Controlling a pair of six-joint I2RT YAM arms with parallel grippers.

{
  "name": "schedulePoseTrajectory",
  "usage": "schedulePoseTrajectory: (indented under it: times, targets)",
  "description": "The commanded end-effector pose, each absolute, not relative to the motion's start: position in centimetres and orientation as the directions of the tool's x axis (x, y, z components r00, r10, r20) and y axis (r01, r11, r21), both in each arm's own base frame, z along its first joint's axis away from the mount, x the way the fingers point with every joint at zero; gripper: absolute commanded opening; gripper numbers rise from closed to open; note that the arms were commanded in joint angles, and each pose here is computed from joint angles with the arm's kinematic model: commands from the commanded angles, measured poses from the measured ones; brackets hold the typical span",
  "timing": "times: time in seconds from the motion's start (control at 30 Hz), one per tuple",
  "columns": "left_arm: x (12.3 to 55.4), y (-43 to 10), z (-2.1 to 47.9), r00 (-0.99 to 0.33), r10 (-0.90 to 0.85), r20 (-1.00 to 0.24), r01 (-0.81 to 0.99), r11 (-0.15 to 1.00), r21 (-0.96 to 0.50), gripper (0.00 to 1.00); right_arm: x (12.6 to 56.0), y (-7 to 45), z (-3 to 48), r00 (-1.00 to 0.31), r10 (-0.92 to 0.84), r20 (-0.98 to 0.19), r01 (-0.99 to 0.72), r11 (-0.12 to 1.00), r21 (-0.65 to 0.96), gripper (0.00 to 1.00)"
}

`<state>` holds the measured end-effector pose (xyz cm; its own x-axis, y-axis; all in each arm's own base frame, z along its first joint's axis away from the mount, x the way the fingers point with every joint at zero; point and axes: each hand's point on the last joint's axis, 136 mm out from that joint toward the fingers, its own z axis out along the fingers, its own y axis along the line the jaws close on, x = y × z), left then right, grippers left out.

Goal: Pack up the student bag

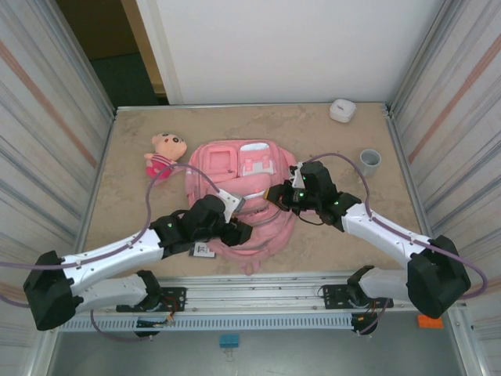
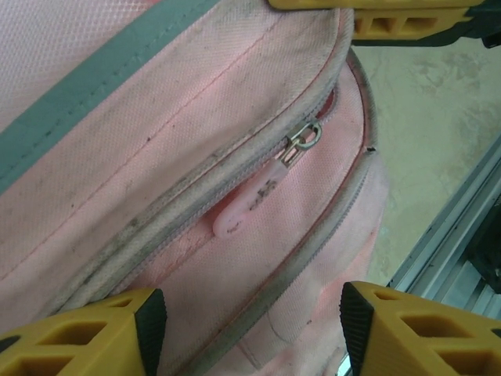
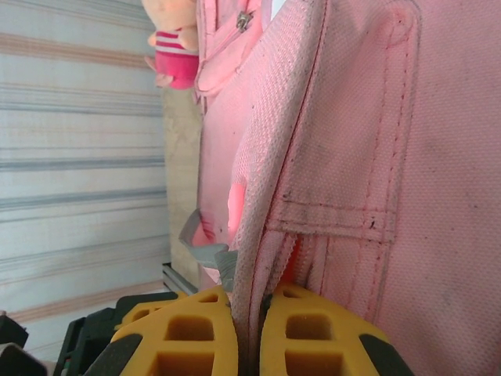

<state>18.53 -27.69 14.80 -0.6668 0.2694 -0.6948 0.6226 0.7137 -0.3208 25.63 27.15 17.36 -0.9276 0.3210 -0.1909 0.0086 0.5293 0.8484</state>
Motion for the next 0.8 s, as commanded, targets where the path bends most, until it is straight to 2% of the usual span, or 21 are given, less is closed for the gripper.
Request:
schedulePoseTrajectory:
  times: [0.0, 0.17, 0.23, 0.4, 0.47, 0.6, 0.77]
  targets:
    - [19.8, -29.7, 17.7, -0.614, 0.199, -0.764, 0.647, 0.681, -0.342, 0.62, 25.5, 28.6, 22.9, -0.91, 0.289, -0.296, -0.148, 0.442, 0.885, 0.0]
    - [20.5, -31.6, 19.8, -0.573, 0.135, -0.808, 0.68, 0.628, -0.377, 0.53, 25.3, 28.7, 22.7, -0.914, 0.282, -0.293, -0.147, 0.445, 0.884, 0.0]
    - [20.6, -32.1, 20.2, -0.566, 0.126, -0.815, 0.687, 0.618, -0.382, 0.46, 25.3, 28.7, 22.8, -0.913, 0.283, -0.293, -0.146, 0.443, 0.884, 0.0]
    - [21.3, -31.4, 17.9, -0.587, 0.17, -0.792, 0.651, 0.68, -0.336, 0.32, 25.2, 28.6, 23.0, -0.912, 0.282, -0.297, -0.15, 0.444, 0.883, 0.0]
    - [21.7, -30.6, 16.9, -0.601, 0.179, -0.779, 0.62, 0.72, -0.312, 0.24, 25.2, 28.5, 22.9, -0.912, 0.284, -0.297, -0.148, 0.449, 0.881, 0.0]
    - [22.2, -28.6, 15.7, -0.622, 0.201, -0.756, 0.559, 0.79, -0.25, 0.01, 25.1, 28.1, 22.9, -0.911, 0.283, -0.301, -0.147, 0.459, 0.876, 0.0]
    - [21.8, -24.9, 15.0, -0.653, 0.219, -0.725, 0.49, 0.852, -0.184, 0.0, 25.5, 25.6, 22.3, -0.908, 0.287, -0.305, -0.128, 0.504, 0.854, 0.0]
